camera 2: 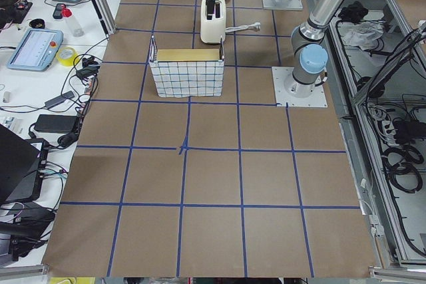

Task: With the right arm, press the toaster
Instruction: 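Lift the right gripper away from the toaster and back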

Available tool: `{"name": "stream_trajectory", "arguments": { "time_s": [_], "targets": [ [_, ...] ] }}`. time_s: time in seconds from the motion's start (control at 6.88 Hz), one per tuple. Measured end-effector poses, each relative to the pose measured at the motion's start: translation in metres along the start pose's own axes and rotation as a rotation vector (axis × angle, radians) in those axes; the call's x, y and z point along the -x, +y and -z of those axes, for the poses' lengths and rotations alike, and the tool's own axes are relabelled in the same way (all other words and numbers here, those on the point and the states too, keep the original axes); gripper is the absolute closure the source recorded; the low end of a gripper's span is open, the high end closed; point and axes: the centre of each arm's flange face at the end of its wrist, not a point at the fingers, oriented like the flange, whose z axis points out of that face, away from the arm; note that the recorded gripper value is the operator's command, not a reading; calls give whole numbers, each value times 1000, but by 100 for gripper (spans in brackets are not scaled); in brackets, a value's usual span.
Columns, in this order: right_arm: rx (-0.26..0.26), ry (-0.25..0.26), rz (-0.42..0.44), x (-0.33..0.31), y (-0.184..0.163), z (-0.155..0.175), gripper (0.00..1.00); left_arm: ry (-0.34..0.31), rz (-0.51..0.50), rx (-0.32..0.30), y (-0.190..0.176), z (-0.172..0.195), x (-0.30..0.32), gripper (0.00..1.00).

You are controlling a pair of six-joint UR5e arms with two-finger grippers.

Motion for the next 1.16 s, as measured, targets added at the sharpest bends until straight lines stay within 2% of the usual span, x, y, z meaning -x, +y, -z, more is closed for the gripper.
{"name": "stream_trajectory", "arguments": {
  "time_s": [0.29, 0.44, 0.73, 0.87, 1.02, 1.16],
  "targets": [
    [-6, 114, -79, 36, -13, 50, 100, 0, 0, 0, 0, 0, 0, 0],
    [4, 222, -89, 61, -21, 82, 100, 0, 0, 0, 0, 0, 0, 0],
    [16, 502, -74, 130, -30, 145, 100, 0, 0, 0, 0, 0, 0, 0],
    [6, 624, -69, 166, -28, 162, 96, 1, 0, 0, 0, 0, 0, 0],
    [-19, 703, -73, 199, -23, 163, 94, 1, 0, 0, 0, 0, 0, 0],
    [-53, 762, -80, 224, -17, 154, 68, 1, 0, 0, 0, 0, 0, 0]
  ]
}}
